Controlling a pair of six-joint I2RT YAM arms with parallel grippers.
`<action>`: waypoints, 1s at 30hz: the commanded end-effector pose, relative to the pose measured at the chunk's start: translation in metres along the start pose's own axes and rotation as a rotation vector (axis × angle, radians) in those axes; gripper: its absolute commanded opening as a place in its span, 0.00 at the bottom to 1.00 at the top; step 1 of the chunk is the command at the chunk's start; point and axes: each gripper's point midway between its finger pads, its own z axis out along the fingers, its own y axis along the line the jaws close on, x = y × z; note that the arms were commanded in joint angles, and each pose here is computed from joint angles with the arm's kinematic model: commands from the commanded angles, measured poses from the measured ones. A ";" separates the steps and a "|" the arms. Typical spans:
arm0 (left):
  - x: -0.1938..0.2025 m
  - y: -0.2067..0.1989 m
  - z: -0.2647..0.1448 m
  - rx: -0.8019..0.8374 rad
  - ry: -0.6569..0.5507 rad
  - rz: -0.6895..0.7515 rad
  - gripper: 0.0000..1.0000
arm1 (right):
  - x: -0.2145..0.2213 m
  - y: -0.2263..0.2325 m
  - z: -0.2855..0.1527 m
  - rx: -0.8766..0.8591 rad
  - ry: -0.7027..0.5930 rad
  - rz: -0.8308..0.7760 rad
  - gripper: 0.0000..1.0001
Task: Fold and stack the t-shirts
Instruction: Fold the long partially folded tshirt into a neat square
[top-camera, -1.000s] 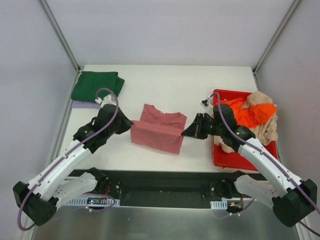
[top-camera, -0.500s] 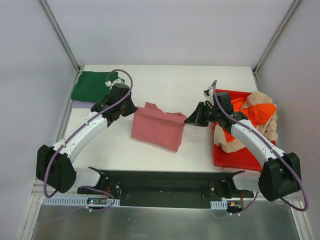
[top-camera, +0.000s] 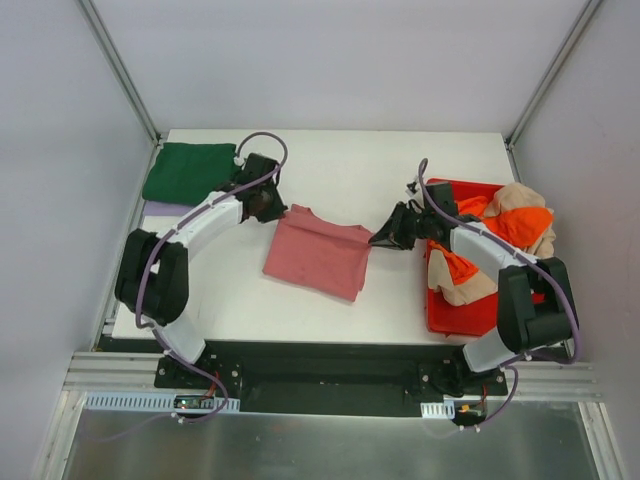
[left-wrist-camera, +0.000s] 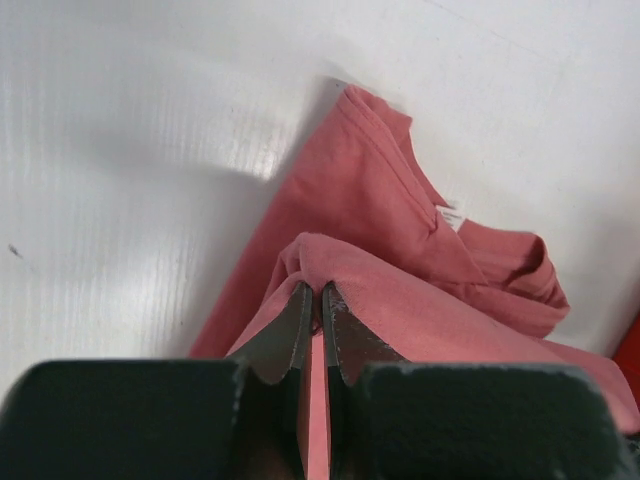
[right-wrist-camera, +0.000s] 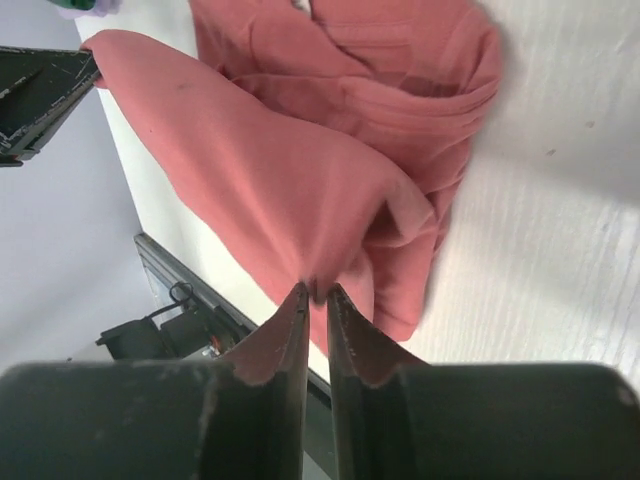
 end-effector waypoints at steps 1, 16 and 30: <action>-0.027 -0.003 0.012 0.012 -0.024 0.000 0.02 | -0.033 0.007 0.000 -0.006 -0.089 -0.047 0.26; -0.006 -0.027 -0.035 0.211 0.021 0.078 0.99 | -0.010 0.062 -0.014 -0.030 -0.137 -0.259 0.97; 0.018 -0.060 0.025 0.307 0.192 0.085 0.99 | -0.040 0.051 0.056 -0.056 -0.156 -0.226 0.96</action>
